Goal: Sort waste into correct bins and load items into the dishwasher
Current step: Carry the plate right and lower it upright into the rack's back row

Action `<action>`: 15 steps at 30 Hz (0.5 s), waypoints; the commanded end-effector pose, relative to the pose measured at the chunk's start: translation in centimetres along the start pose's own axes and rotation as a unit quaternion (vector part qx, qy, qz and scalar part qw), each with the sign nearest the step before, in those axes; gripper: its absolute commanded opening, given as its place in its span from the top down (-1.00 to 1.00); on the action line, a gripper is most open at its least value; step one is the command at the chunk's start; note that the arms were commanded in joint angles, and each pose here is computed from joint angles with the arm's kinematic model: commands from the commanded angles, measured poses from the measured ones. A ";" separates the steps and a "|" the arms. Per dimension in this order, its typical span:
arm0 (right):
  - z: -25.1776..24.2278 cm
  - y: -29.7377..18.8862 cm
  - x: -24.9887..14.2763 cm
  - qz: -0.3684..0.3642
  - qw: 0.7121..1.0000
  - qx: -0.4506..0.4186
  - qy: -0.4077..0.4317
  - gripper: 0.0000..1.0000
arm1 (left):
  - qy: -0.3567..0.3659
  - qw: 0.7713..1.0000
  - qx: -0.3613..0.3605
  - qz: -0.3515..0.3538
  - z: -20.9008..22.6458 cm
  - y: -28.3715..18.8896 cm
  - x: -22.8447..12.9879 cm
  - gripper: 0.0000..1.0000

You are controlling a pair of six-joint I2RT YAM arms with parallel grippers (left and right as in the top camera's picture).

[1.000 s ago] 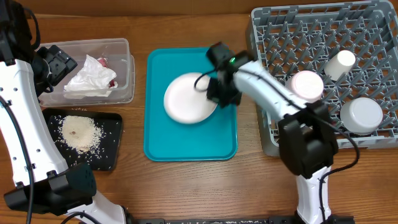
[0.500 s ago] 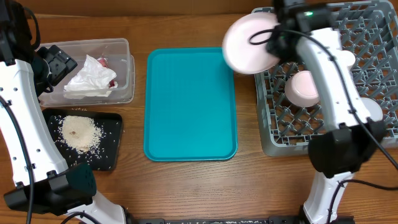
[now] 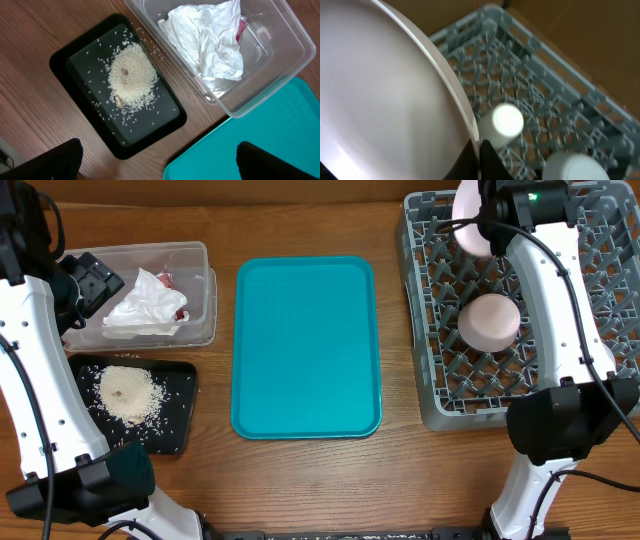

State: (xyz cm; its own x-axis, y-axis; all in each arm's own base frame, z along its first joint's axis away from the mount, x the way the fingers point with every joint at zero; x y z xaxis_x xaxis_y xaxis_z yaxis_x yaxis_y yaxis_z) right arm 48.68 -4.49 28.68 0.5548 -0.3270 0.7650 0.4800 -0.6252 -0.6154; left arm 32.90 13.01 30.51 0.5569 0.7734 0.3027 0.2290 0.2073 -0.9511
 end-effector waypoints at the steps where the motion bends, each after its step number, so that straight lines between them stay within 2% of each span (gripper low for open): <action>1: 0.6 0.9 0.2 -0.019 0.999 -0.016 -0.048 0.92 | 0.004 1.000 0.001 -0.005 0.2 -0.3 0.1 -1.00; 15: 3.7 4.8 -1.6 -0.026 0.992 -0.014 -0.123 0.92 | 0.004 1.000 0.001 -0.005 0.2 -0.3 0.1 -1.00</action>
State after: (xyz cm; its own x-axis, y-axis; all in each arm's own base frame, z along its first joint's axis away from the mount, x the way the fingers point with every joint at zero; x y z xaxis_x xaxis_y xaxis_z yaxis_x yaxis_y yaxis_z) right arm 52.35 -4.35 24.66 0.6549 -0.1486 0.7409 0.5057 -0.6424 -0.5758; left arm 32.90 13.01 30.51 0.5569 0.7734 0.3027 0.2290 0.2073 -0.9511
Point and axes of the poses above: each gripper's point midway between its finger pads, its own y axis out along the fingers, its own z axis along the line the jaws close on, x = y × z, the point moved 2 cm from there along -y, back along the fingers
